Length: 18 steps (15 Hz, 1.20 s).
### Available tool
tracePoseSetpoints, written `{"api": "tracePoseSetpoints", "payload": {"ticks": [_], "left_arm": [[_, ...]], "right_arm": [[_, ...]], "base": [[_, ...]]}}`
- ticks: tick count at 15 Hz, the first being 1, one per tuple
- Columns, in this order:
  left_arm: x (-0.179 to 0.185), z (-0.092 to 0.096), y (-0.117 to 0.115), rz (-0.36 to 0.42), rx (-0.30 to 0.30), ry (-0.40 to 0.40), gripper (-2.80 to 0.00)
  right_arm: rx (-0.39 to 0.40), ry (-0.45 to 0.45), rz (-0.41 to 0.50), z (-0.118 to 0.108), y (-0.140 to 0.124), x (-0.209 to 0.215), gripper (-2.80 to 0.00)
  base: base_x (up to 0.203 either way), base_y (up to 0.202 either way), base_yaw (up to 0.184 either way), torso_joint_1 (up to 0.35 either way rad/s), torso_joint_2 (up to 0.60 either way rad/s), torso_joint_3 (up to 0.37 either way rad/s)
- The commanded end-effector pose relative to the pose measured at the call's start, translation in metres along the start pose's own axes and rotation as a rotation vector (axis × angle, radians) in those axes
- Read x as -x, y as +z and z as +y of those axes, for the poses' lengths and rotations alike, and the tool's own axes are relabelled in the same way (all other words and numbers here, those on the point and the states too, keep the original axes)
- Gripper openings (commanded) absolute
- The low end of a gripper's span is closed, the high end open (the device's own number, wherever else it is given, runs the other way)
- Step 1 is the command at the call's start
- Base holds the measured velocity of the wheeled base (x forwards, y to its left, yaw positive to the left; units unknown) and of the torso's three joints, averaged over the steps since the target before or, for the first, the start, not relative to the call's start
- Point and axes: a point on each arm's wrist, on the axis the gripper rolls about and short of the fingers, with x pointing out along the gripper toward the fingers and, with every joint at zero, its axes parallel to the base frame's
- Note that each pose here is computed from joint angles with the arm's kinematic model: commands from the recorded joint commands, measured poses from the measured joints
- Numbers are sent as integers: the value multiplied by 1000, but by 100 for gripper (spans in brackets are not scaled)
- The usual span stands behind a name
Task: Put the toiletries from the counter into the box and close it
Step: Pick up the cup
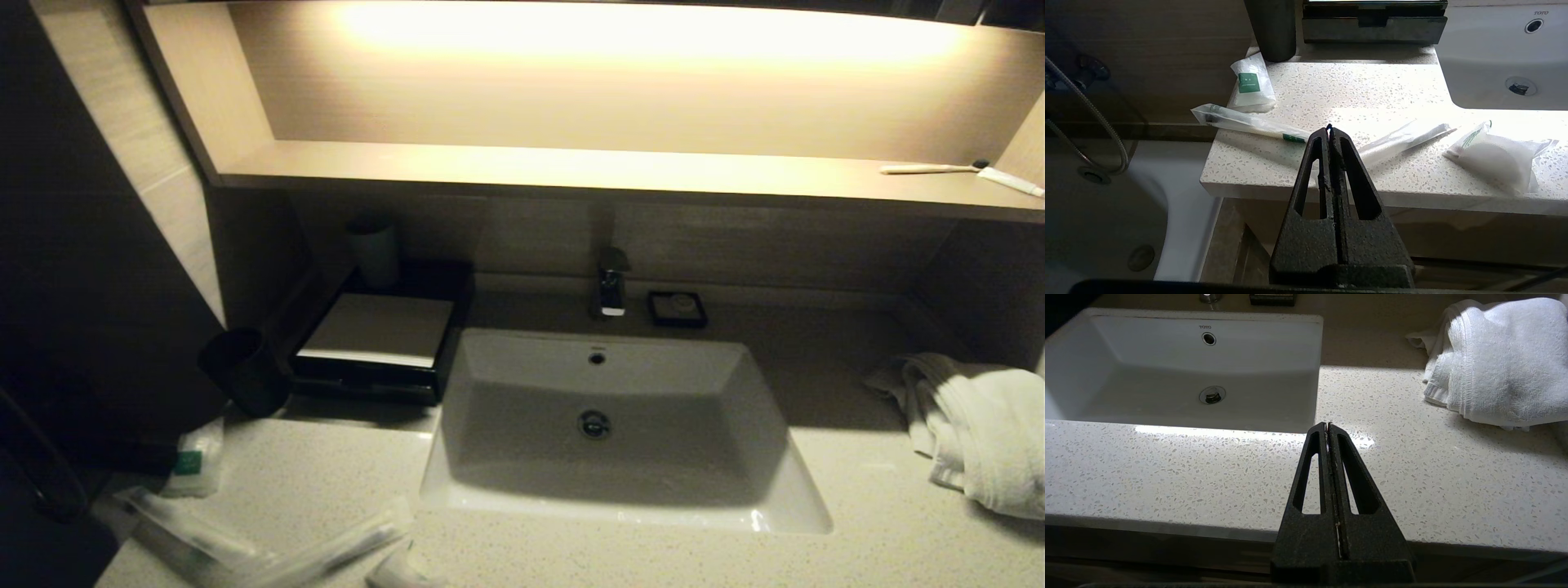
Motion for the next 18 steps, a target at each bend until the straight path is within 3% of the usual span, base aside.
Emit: {"api": "tracePoseSetpoints", "payload": {"ticks": [1, 18], "left_arm": [[0, 0, 0, 1, 7, 0, -280], [0, 0, 0, 0, 35, 7, -280]], "right_arm": [[1, 1, 0, 0, 0, 0, -280], [0, 1, 0, 0, 0, 0, -280]], "base": [[0, 0, 0, 0, 0, 0], [0, 0, 0, 0, 0, 0]]}}
